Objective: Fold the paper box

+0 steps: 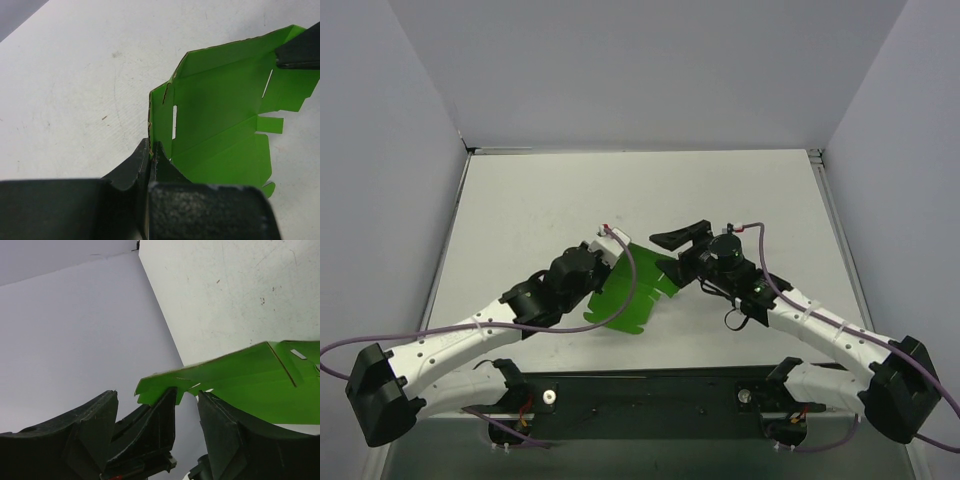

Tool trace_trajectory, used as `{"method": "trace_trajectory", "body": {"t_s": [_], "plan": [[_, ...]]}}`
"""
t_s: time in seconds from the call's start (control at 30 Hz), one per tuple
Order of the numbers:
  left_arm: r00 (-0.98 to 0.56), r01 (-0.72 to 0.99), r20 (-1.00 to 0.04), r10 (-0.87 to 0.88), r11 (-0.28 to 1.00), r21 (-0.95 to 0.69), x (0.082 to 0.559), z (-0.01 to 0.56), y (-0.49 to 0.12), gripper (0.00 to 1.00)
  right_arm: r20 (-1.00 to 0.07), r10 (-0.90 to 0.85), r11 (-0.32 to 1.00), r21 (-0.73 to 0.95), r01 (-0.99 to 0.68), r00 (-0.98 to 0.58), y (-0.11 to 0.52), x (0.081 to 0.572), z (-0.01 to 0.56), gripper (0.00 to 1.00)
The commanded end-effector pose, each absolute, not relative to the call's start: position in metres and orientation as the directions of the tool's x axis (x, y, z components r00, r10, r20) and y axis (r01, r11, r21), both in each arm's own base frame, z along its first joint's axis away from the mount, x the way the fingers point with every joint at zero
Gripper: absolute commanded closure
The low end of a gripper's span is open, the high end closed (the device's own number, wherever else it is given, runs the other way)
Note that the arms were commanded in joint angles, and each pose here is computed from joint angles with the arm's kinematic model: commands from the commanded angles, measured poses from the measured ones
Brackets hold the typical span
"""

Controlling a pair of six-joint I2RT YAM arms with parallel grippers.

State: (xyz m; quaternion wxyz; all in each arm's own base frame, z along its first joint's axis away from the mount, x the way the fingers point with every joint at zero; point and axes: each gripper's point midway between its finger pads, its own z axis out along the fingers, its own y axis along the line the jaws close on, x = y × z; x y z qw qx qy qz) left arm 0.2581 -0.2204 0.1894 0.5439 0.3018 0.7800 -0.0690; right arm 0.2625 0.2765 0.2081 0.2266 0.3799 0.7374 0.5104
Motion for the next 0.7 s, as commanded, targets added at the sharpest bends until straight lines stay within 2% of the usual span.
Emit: {"method": "trace_trajectory", "body": {"t_s": [0.0,0.2,0.33,0.67], "plan": [[-0.170,0.534,-0.921,0.352,0.818,0.214,0.258,0.209,-0.226,1.00,0.149,0.795,0.092,0.929,0.359,-0.588,0.288,0.277,0.206,0.35],[-0.155,0.541,-0.921,0.357,0.811,0.223,0.254,0.210,-0.228,1.00,0.213,0.773,0.052,0.917,0.395,-0.597,0.302,0.285,0.197,0.39],[-0.154,0.537,-0.916,0.370,0.809,0.237,0.253,0.208,-0.229,1.00,0.209,0.779,0.058,0.914,0.401,-0.591,0.302,0.286,0.192,0.50],[-0.160,0.540,-0.920,0.357,0.812,0.221,0.253,0.209,-0.231,1.00,0.206,0.783,0.066,0.910,0.408,-0.587,0.302,0.285,0.183,0.69]]}}
